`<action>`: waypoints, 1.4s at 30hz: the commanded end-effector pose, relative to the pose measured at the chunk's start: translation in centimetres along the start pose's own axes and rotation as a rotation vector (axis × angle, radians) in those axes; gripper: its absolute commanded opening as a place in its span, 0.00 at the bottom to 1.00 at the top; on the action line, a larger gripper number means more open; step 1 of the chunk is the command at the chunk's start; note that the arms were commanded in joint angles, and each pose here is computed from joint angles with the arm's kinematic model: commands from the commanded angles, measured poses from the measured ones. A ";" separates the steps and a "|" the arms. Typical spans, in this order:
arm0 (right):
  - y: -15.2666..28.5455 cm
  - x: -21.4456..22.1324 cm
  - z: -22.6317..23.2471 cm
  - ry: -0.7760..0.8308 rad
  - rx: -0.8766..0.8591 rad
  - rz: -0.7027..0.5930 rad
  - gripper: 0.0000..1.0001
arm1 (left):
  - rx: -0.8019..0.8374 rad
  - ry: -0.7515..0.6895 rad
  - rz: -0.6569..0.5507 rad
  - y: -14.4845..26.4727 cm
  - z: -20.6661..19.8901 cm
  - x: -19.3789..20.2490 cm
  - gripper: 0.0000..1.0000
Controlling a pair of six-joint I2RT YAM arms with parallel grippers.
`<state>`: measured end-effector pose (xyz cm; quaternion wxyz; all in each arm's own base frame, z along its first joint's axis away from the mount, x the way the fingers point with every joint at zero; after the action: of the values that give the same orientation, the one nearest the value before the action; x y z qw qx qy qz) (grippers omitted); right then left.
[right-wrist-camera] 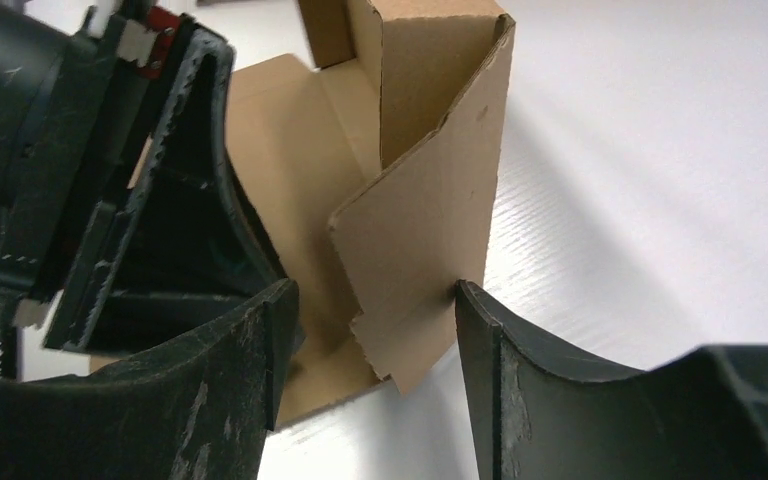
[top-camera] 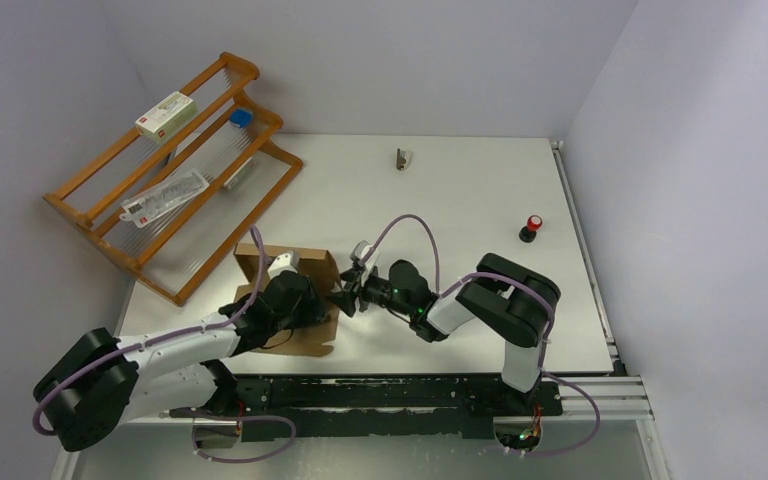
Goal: Fold the paper box
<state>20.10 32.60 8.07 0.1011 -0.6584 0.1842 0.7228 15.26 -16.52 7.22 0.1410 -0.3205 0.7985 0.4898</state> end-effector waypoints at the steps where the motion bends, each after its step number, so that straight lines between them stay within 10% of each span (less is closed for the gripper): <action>1: -0.1 -1.1 -1.2 0.033 0.096 -0.040 0.63 | 0.042 -0.021 0.092 0.0 0.0 1.7 0.47; 42: 7.4 -6.5 -5.1 0.025 0.109 0.048 0.62 | -0.158 -0.065 -0.027 1.5 3.1 -1.2 0.57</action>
<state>21.75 24.83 15.58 0.1211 -0.6550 0.2188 0.7131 14.85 -12.96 7.65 0.1443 -0.3282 0.7470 0.5599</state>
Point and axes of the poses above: each gripper's point midway between its finger pads, its own y axis back along the fingers, its own z axis along the line the jaws close on, x = y × z, the point moved 7 cm from there along y, back along the fingers, and after that the axes turned 3 degrees about y, right-handed, at the moved point
